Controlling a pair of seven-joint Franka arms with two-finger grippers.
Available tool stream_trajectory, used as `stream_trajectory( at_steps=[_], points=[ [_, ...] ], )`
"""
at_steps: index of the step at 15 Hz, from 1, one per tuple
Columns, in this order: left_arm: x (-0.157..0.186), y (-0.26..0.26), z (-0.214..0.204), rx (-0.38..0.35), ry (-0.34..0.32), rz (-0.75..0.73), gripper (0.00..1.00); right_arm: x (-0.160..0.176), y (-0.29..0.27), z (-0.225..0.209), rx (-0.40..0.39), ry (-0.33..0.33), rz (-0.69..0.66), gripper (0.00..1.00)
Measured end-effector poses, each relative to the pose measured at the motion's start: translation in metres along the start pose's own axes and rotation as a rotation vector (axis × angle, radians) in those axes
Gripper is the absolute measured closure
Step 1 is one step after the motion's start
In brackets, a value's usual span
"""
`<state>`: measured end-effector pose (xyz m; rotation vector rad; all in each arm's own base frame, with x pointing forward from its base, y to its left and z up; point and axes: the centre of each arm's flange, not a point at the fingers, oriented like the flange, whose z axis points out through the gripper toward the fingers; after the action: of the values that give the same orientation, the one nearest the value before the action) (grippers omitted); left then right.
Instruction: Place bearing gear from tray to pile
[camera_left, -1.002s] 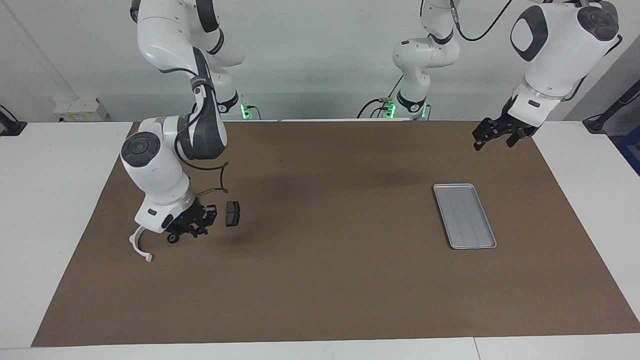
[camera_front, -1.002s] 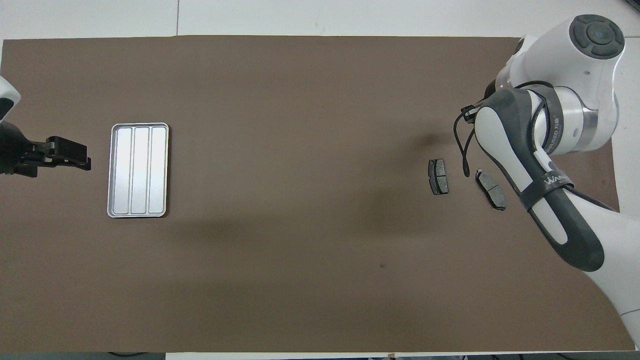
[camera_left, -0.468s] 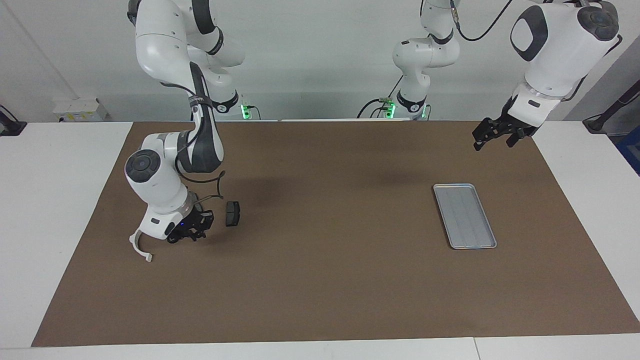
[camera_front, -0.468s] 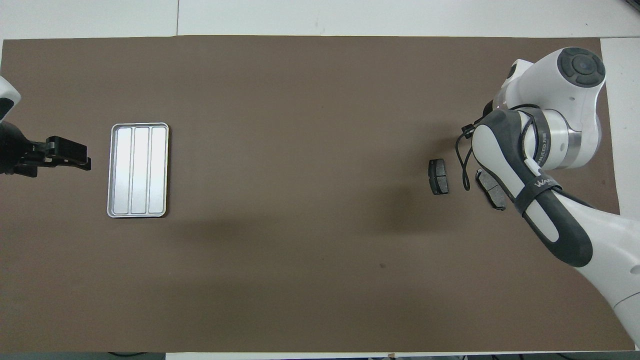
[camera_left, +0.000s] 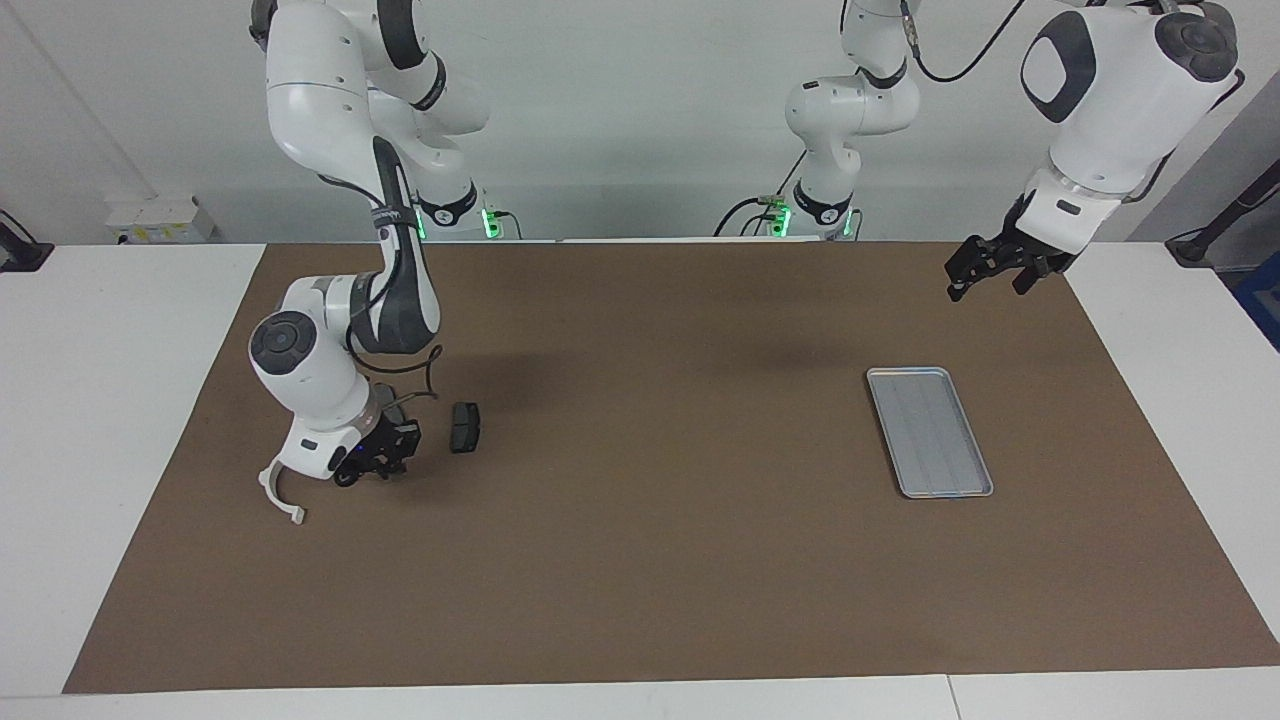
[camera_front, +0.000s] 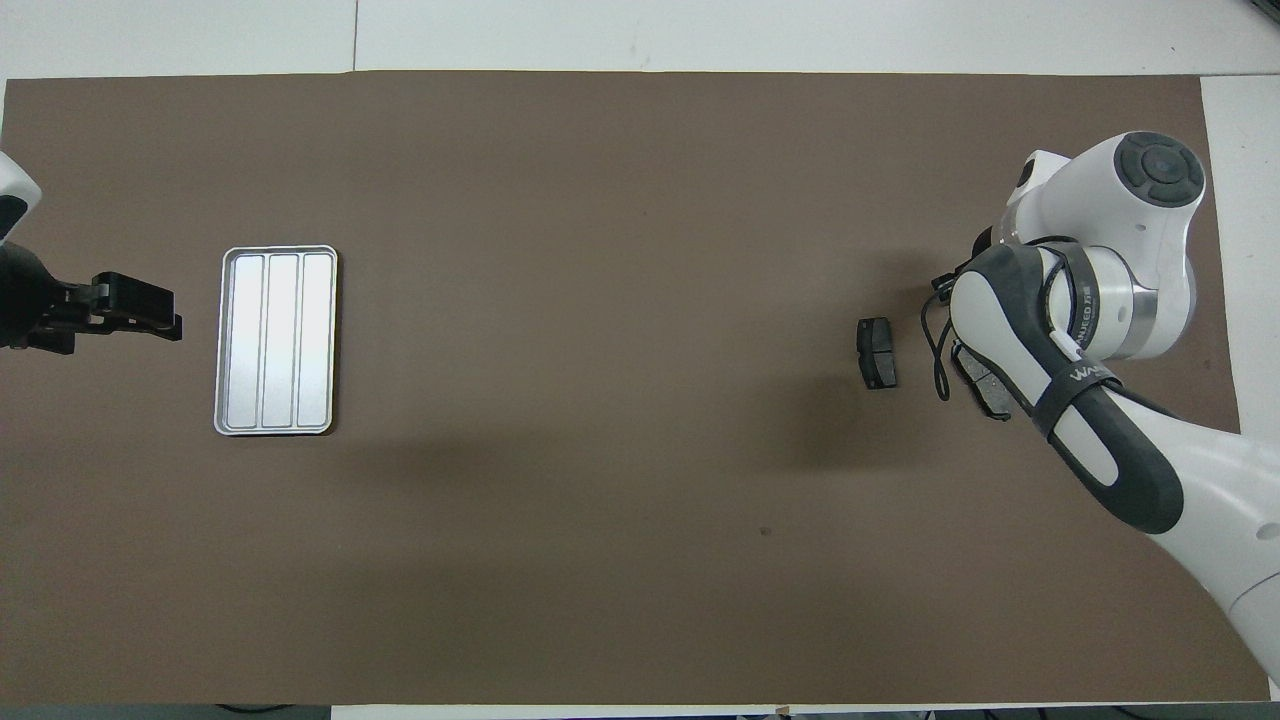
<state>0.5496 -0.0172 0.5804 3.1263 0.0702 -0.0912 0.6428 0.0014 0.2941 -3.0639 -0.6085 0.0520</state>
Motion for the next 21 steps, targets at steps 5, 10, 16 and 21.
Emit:
stream_trajectory(
  at_steps=[5, 10, 16, 21],
  points=[
    [0.0, 0.0, 0.0, 0.0, 0.0, 0.0, 0.0, -0.004, -0.003, 0.006, -0.001, 0.004, -0.002, 0.76],
    [0.0, 0.0, 0.0, 0.0, 0.0, 0.0, 0.0, -0.002, -0.007, -0.001, -0.002, 0.015, 0.008, 0.52],
    [0.0, 0.0, 0.0, 0.0, 0.0, 0.0, 0.0, 0.015, -0.044, -0.086, -0.052, 0.094, 0.038, 0.0],
    [0.0, 0.0, 0.0, 0.0, 0.0, 0.0, 0.0, 0.006, -0.063, -0.192, -0.132, 0.121, 0.081, 0.0]
  ],
)
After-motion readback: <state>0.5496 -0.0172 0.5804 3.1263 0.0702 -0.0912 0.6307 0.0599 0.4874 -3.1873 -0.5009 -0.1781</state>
